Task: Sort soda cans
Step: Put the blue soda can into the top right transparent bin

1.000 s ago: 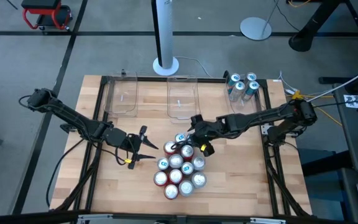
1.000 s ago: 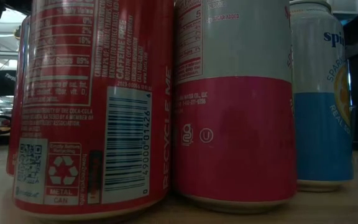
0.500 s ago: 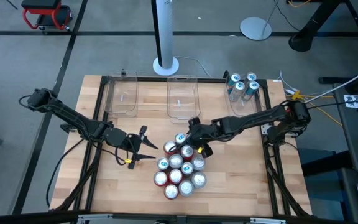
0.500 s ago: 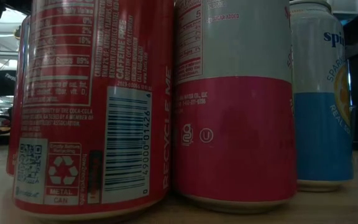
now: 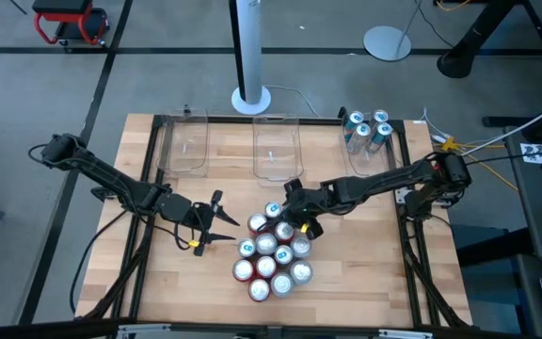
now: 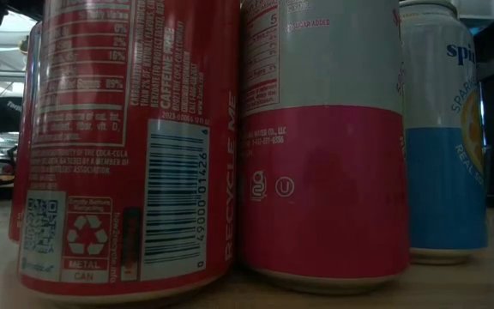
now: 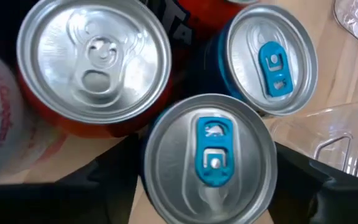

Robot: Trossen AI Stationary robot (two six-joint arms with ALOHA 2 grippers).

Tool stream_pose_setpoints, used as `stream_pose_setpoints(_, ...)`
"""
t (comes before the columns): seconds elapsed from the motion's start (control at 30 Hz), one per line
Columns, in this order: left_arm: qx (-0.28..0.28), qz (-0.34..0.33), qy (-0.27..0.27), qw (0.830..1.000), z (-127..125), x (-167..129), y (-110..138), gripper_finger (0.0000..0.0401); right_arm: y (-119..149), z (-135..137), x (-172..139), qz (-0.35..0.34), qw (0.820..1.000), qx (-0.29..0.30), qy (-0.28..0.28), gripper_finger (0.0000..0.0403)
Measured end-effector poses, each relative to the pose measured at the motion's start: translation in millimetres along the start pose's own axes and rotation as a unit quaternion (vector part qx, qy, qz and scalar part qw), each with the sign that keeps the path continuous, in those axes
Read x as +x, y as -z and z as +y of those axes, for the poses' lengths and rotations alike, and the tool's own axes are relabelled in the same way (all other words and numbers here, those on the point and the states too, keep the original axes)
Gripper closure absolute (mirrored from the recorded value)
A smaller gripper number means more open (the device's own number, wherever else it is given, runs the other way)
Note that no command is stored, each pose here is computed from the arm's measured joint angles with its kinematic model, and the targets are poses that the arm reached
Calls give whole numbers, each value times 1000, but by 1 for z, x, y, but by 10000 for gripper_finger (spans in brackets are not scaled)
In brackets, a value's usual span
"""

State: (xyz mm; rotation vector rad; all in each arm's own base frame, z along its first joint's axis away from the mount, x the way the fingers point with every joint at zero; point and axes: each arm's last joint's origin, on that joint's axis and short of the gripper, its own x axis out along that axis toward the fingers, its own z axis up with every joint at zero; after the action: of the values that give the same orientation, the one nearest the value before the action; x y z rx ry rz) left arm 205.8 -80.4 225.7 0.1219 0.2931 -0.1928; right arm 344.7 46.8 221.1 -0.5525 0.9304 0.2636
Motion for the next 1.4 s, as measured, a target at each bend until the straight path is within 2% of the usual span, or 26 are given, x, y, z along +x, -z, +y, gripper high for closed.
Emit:
stream_pose_setpoints(0.1, -2, 0, 0, 1000, 0, 0, 0, 226, 0, 0, 0, -1, 1000, 0, -1, 153)
stream_pose_setpoints(0.4, -1, 1, 0, 1000, 0, 0, 0, 226, 1, 0, -7, 5, 1000, -9, 4, 146)
stream_pose_setpoints(0.73, -1, 1, 0, 1000, 0, 0, 0, 226, 7, -5, -49, 20, 999, -15, 43, 152)
stream_pose_setpoints(1.0, -1, 1, 0, 1000, 0, 0, 0, 226, 13, -7, -80, 17, 998, -1, 65, 155)
stream_pose_setpoints(1.4, 1, 1, 0, 1000, 0, 0, 0, 226, 29, -6, -118, 50, 993, 18, 105, 154)
